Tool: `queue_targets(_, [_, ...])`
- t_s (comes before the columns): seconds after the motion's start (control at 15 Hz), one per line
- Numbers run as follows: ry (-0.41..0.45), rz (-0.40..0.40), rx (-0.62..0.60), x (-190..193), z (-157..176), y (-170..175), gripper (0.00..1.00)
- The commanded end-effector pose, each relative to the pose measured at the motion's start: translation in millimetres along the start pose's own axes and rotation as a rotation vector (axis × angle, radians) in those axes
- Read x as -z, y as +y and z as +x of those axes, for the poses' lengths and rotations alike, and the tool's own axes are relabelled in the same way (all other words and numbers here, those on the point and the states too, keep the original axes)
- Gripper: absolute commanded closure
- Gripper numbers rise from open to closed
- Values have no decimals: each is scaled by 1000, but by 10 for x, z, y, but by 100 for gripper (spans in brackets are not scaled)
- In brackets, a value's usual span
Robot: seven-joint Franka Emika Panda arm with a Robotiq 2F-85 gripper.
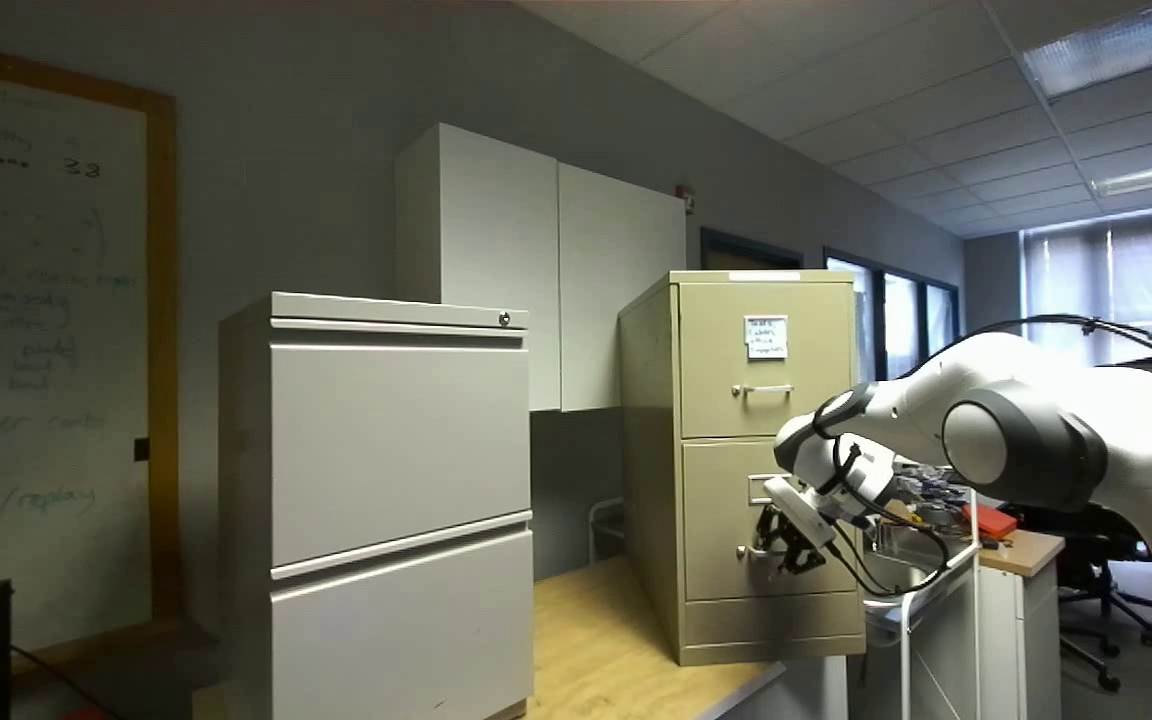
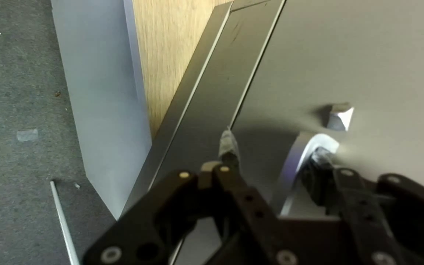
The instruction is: Open the bottom drawer of the cabinet to the right.
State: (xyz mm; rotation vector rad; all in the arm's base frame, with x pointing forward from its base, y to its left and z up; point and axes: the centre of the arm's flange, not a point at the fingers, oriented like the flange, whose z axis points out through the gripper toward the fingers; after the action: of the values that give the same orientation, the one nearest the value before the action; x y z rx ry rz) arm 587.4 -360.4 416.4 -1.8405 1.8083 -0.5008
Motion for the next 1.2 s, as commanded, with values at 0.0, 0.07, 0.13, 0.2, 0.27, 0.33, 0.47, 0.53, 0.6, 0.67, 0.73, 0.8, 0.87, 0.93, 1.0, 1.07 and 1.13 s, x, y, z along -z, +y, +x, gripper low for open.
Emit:
queue_targets(0.0, [-115, -18, 97, -102, -728, -172, 78])
queue_targets(0.07, [-106, -21, 110, -86, -738, -177, 78])
queue_targets(0.13, [-95, -26, 125, -67, -749, -178, 78])
queue_targets(0.2, [-83, -32, 141, -55, -765, -176, 78])
queue_targets(0.27, [-71, -38, 157, -53, -783, -169, 78])
queue_targets(0.33, [-61, -39, 173, -57, -797, -169, 78])
queue_targets(0.47, [-43, -32, 202, -66, -827, -161, 78])
queue_targets(0.53, [-35, -29, 215, -80, -841, -142, 78])
queue_targets(0.6, [-27, -23, 229, -88, -852, -131, 78])
queue_targets(0.67, [-18, -16, 241, -105, -862, -113, 78])
queue_targets(0.73, [-10, -11, 254, -119, -876, -78, 78])
queue_targets(0.8, [-2, -7, 265, -136, -888, -43, 78])
queue_targets(0.87, [7, -2, 273, -141, -901, 29, 78])
queue_targets(0.93, [18, 4, 284, -126, -912, 107, 78])
queue_targets(1.0, [33, 14, 298, -81, -922, 192, 78])
queue_targets(1.07, [52, 28, 316, -45, -935, 253, 78])
queue_targets(1.13, [76, 37, 337, -23, -948, 311, 78])
